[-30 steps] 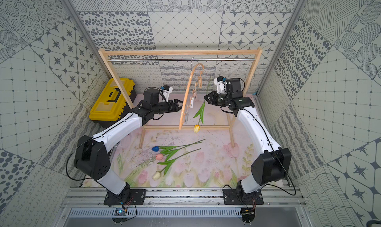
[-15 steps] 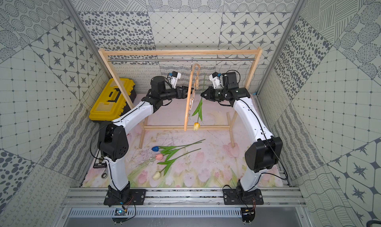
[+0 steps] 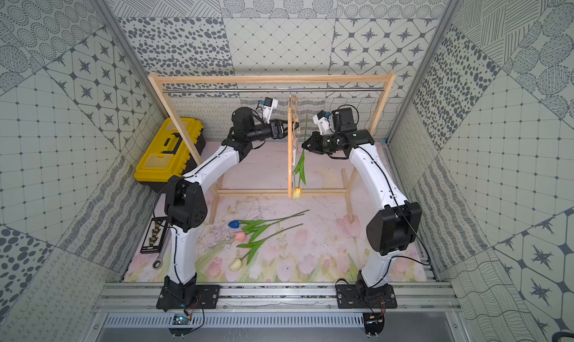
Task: Dry the flowers on a clothes hanger
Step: Open the clamp at the hanger.
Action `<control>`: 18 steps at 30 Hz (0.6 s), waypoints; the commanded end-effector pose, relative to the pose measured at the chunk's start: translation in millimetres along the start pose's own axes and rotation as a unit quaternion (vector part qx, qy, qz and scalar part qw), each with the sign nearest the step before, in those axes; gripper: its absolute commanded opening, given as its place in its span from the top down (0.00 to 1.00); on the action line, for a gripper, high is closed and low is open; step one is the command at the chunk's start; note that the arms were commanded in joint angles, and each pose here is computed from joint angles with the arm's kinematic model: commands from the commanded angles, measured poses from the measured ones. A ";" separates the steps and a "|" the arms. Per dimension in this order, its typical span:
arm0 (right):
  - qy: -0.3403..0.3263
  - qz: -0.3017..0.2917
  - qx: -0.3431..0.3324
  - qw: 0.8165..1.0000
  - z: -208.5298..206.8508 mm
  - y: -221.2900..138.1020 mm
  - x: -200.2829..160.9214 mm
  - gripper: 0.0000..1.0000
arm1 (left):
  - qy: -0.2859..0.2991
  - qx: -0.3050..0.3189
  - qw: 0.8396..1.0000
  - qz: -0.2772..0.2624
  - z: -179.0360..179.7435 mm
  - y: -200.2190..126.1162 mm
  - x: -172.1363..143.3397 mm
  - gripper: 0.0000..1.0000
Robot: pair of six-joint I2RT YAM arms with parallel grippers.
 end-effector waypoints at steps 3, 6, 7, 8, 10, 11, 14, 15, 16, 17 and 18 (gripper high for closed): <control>-0.022 -0.010 0.000 1.000 6.9 -4.2 4.4 1.00 | 0.028 -0.045 0.999 -0.010 -12.6 2.7 16.7 0.30; -0.023 -0.008 0.001 1.000 6.5 -3.3 3.7 1.00 | 0.029 -0.044 0.999 -0.003 -11.5 4.9 14.9 0.31; -0.023 -0.008 0.001 1.000 6.9 -2.8 3.9 1.00 | 0.031 -0.042 0.999 0.000 -10.2 4.5 13.9 0.31; -0.023 -0.007 0.002 1.000 6.6 -2.2 3.8 1.00 | 0.034 -0.040 0.999 0.002 -10.2 4.4 13.2 0.31; -0.023 -0.007 0.002 1.000 7.0 -2.5 4.4 1.00 | 0.034 -0.037 0.999 0.005 -9.2 4.5 11.4 0.35; -0.024 -0.007 0.002 1.000 7.2 -2.3 4.3 1.00 | 0.035 -0.036 0.999 0.005 -9.3 4.2 11.4 0.39; -0.024 -0.008 0.001 1.000 7.5 -1.9 4.0 1.00 | 0.037 -0.030 0.999 0.004 -10.1 4.6 11.1 0.45; -0.024 -0.007 0.001 1.000 8.0 -2.0 3.5 1.00 | 0.039 -0.027 0.999 0.003 -9.9 4.4 11.0 0.47; -0.024 -0.006 0.000 1.000 8.2 -1.2 2.6 1.00 | 0.044 -0.023 0.999 0.003 -11.3 5.4 10.6 0.50; -0.024 -0.006 0.000 1.000 8.3 -1.0 2.2 1.00 | 0.046 -0.017 0.999 0.001 -12.2 5.4 11.1 0.53; -0.024 -0.006 -0.001 1.000 8.3 -0.6 1.6 1.00 | 0.049 -0.013 0.999 -0.002 -12.5 4.5 12.3 0.55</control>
Point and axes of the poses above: each gripper's point midway between its finger pads, its own y axis out along the fingers, its own z axis along the line the jaws close on, x = y × z, the point moved 6 cm from there along -y, back along the fingers, and after that the axes turned 1 degree about -y, right-handed, at the moved point
